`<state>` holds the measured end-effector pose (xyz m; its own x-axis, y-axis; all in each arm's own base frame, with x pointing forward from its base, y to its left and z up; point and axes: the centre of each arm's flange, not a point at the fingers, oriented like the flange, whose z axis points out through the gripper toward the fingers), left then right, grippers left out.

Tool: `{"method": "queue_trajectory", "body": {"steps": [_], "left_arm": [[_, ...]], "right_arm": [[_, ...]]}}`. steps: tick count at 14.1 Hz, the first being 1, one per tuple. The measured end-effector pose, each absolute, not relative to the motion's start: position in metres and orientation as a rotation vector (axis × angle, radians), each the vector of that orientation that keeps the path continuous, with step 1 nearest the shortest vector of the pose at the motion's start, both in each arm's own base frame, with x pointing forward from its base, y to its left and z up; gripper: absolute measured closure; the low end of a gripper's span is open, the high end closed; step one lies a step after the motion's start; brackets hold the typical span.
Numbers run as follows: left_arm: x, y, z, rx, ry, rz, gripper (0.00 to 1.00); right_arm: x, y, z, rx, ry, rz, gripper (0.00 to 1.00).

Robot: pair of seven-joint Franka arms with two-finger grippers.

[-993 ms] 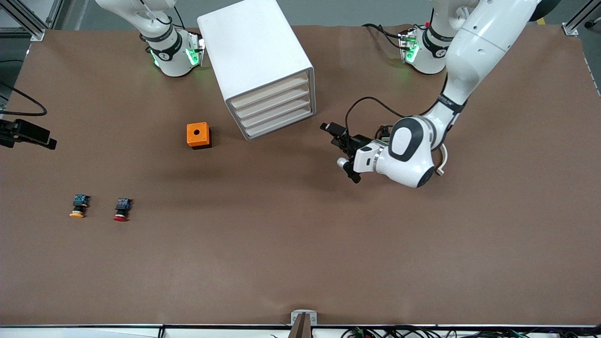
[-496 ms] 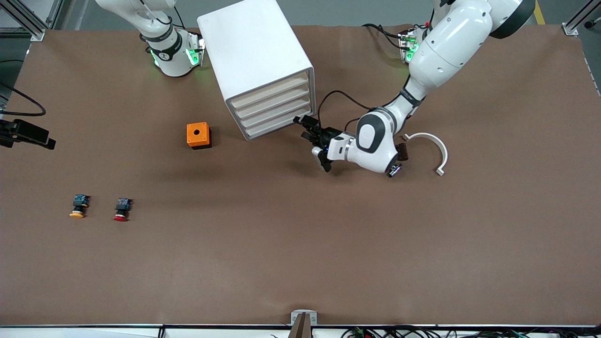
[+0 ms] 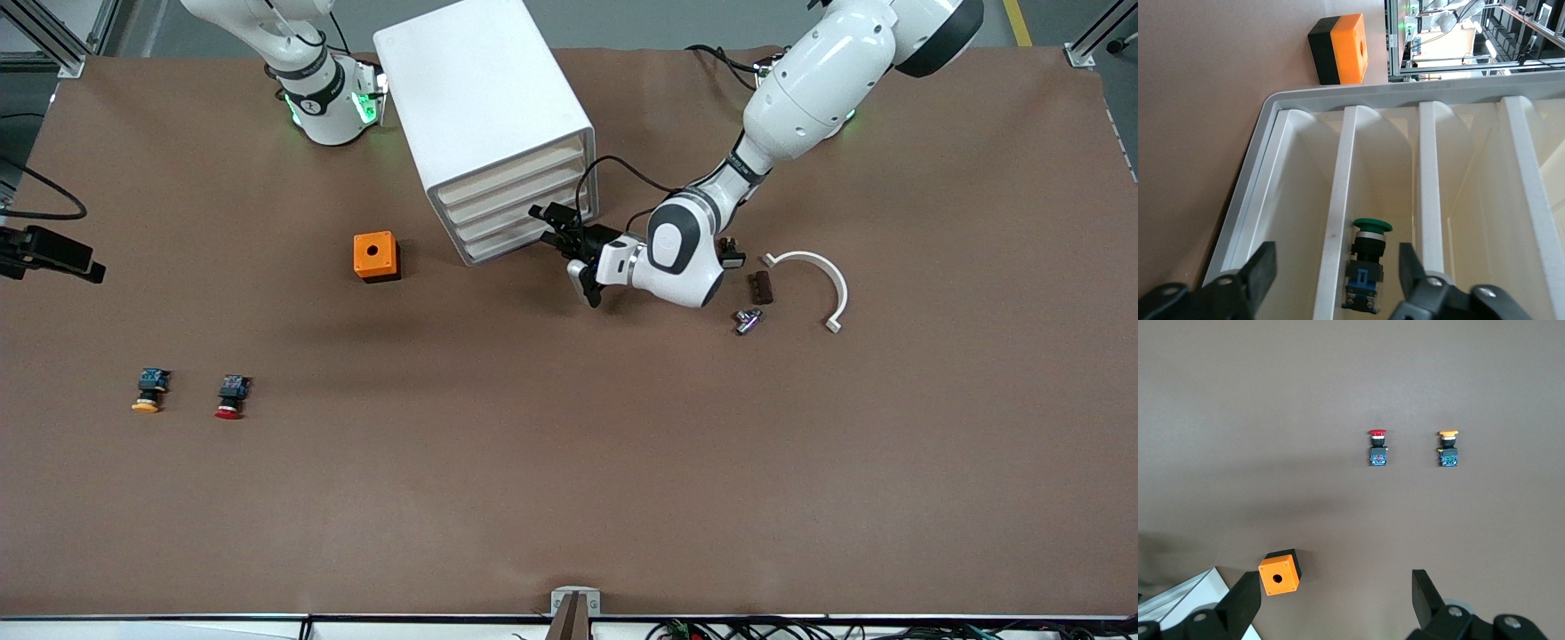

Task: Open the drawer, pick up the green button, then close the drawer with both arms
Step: 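Grasp the drawer front with the left gripper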

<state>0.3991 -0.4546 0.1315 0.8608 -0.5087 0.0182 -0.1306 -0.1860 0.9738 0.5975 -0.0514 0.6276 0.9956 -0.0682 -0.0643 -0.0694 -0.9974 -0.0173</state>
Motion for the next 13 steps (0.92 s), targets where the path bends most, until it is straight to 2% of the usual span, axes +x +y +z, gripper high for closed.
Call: {"method": "queue_trajectory", "body": {"steps": [4, 9, 13], "left_arm": [[0.395, -0.453, 0.119, 1.739, -0.481, -0.364, 0.23], [0.383, -0.465, 0.116, 1.703, -0.439, -0.351, 0.36], [0.376, -0.472, 0.116, 1.69, -0.431, -0.344, 0.4]], "right_arm": [[0.598, -0.051, 0.628, -3.119, 0.108, 0.099, 0.0], [0.598, -0.051, 0.628, -3.119, 0.108, 0.099, 0.0], [0.598, -0.051, 0.628, -3.119, 0.108, 0.099, 0.0]]}}
